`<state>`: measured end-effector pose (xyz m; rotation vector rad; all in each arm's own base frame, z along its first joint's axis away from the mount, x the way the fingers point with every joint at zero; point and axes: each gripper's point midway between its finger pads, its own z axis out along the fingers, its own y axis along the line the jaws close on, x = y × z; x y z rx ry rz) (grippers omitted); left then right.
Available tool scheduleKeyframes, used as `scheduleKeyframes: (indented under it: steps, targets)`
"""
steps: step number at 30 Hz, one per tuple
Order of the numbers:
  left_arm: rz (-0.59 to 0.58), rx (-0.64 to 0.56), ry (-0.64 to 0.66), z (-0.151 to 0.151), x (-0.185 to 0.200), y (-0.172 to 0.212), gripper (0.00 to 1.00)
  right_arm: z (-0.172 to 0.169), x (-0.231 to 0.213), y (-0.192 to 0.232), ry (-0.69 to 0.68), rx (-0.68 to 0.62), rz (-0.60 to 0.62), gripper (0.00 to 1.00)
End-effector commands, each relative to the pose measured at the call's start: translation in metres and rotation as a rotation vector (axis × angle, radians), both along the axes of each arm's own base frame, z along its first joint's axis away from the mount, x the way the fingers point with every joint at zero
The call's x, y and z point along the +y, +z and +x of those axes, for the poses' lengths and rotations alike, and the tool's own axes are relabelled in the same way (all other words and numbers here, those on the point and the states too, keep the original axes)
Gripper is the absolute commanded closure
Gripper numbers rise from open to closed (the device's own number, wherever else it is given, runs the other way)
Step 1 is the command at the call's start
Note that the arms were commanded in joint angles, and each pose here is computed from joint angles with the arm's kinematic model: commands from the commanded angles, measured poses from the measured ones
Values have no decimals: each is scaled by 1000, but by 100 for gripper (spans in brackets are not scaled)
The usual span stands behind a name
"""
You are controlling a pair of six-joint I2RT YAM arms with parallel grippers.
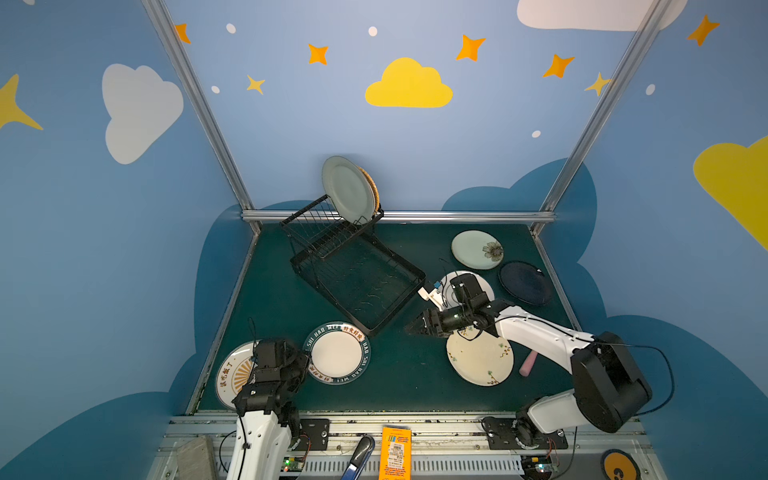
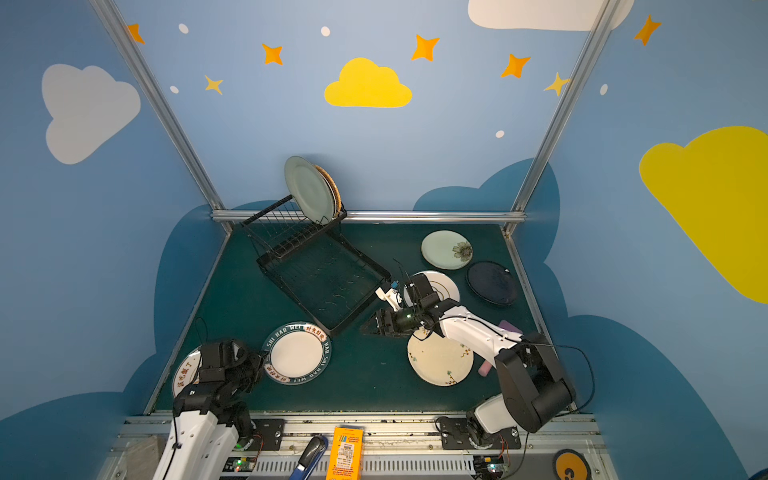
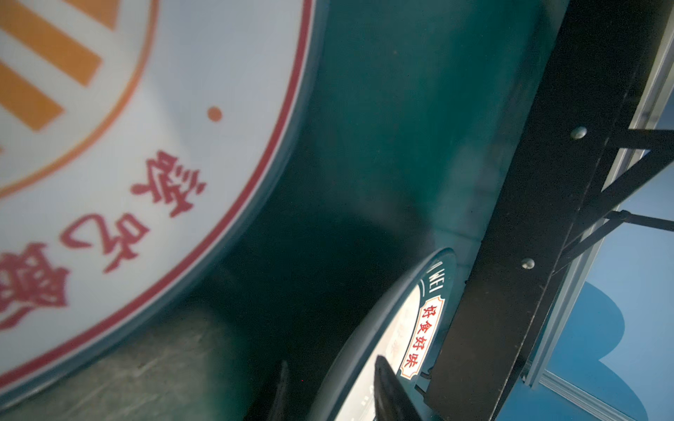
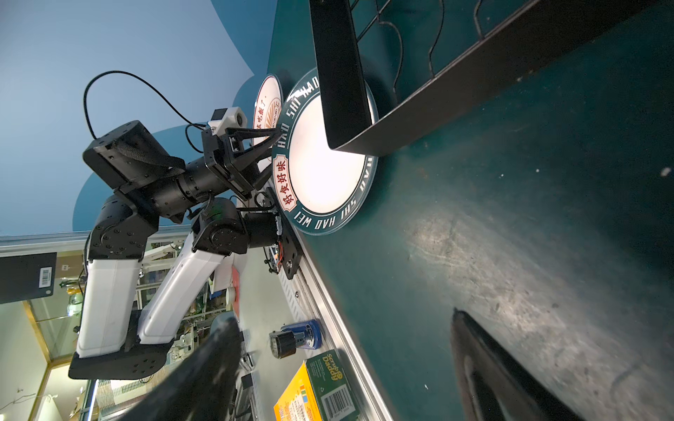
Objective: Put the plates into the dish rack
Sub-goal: 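Lift the green-rimmed white plate with the left gripper toward the right gripper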
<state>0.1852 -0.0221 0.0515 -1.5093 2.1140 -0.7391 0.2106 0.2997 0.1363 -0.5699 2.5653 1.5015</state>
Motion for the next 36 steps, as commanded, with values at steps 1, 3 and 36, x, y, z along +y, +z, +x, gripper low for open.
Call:
scheduleKeyframes:
  steps: [1, 3, 36]
  targets:
    - [-12, -52, -32, 7, -5, 17, 67, 5, 6, 9, 6, -3, 23, 12]
    - [-9, -49, -25, 7, -4, 16, 67, 5, 6, 9, 6, -3, 22, 12]
    - [46, -70, -22, -6, 2, 57, 91, 6, 10, 17, 14, -5, 44, 12]
